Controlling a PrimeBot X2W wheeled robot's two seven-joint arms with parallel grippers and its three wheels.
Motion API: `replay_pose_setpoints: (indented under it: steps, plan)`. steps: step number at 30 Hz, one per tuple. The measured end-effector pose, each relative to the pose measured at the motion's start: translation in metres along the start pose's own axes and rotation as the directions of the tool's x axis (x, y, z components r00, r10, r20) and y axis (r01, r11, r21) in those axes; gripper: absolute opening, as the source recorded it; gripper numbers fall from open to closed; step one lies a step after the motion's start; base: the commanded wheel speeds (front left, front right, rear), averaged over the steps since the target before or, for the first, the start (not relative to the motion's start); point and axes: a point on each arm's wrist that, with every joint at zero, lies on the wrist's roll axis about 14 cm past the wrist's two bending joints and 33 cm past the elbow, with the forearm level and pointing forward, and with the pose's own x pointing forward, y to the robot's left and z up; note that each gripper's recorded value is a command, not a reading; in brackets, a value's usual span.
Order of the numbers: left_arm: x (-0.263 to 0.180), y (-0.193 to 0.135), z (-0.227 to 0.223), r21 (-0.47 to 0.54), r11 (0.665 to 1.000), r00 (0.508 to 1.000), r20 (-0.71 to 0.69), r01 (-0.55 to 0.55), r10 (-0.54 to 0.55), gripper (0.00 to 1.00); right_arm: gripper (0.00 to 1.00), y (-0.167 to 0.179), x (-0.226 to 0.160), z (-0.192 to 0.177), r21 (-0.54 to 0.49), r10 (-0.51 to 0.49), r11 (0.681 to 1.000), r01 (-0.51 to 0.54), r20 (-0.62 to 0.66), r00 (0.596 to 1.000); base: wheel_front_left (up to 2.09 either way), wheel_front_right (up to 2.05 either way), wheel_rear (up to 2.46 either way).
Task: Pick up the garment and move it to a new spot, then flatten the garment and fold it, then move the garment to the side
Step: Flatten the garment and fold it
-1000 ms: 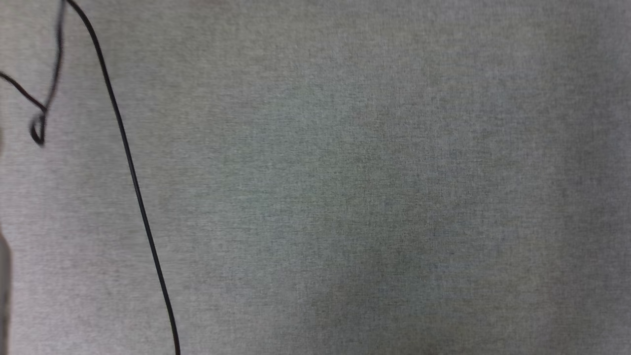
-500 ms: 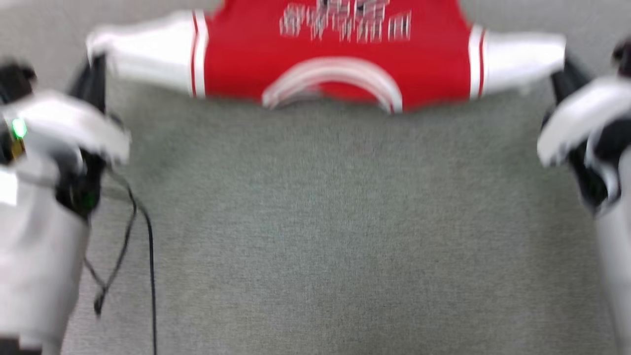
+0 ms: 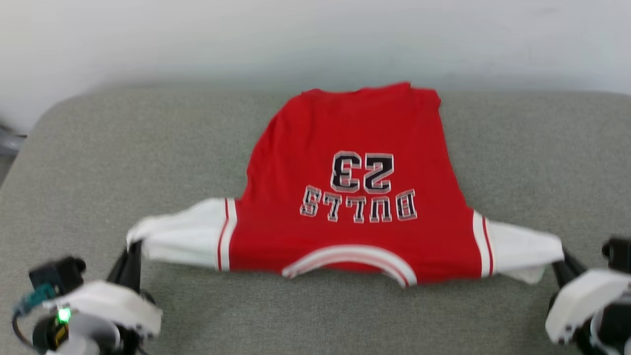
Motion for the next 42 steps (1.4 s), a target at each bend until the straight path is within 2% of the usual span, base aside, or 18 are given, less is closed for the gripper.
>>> replay_pose_setpoints:
  steps: [10, 15, 17, 18, 19, 23, 26, 32, 37, 42]
  plan:
    - [-0.097, 0.012, -0.042, -0.064, 0.992, 0.986, -0.129, -0.113, 0.104, 0.00, 0.00, -0.007, -0.079, -0.073, 0.073, -0.065, 0.994, 0.079, -0.181, 0.981, 0.00, 0.00, 0.00]
    - [-0.114, 0.006, -0.038, -0.057, 0.992, 0.986, -0.132, -0.112, 0.104, 0.00, 0.00, -0.004, -0.097, -0.095, 0.070, -0.068, 0.994, 0.089, -0.255, 0.964, 0.00, 0.00, 0.00]
    - [-0.113, -0.002, -0.034, -0.051, 0.994, 0.988, -0.124, -0.094, 0.087, 0.00, 0.43, 0.000, -0.097, -0.099, 0.075, -0.059, 0.994, 0.082, -0.268, 0.962, 0.00, 0.00, 0.00]
    - [-0.112, -0.006, -0.033, -0.052, 0.995, 0.989, -0.123, -0.084, 0.077, 0.00, 0.83, 0.001, -0.096, -0.096, 0.075, -0.057, 0.994, 0.078, -0.257, 0.965, 0.00, 0.00, 0.00]
    - [-0.112, -0.009, -0.032, -0.049, 0.996, 0.990, -0.122, -0.075, 0.068, 0.00, 1.00, 0.002, -0.093, -0.093, 0.074, -0.056, 0.994, 0.077, -0.248, 0.967, 0.00, 0.00, 0.00]
    - [-0.105, -0.023, -0.027, -0.053, 0.998, 0.993, -0.114, -0.033, 0.026, 0.00, 1.00, 0.005, -0.073, -0.059, 0.085, -0.050, 0.995, 0.060, -0.120, 0.992, 0.00, 0.00, 0.00]
    - [-0.095, -0.034, -0.020, -0.038, 0.999, 0.995, -0.099, 0.001, -0.005, 0.00, 1.00, -0.004, -0.052, -0.027, 0.099, -0.081, 0.992, 0.081, -0.004, 0.997, 0.00, 0.00, 0.00]
    - [-0.073, -0.049, -0.008, -0.025, 0.998, 0.996, -0.062, 0.055, -0.056, 0.00, 1.00, -0.014, 0.005, 0.007, 0.135, -0.111, 0.986, 0.099, 0.081, 0.991, 0.00, 0.00, 0.00]
    - [-0.049, -0.058, -0.005, -0.019, 0.996, 0.995, -0.039, 0.089, -0.089, 0.00, 1.00, -0.011, 0.069, 0.024, 0.122, -0.077, 0.990, 0.072, 0.042, 0.996, 0.00, 0.00, 0.00]
    - [-0.031, -0.054, -0.016, -0.035, 0.996, 0.996, -0.046, 0.078, -0.079, 0.00, 1.00, 0.015, 0.131, 0.023, 0.080, 0.010, 0.997, -0.003, -0.090, 0.996, 0.00, 0.00, 0.00]
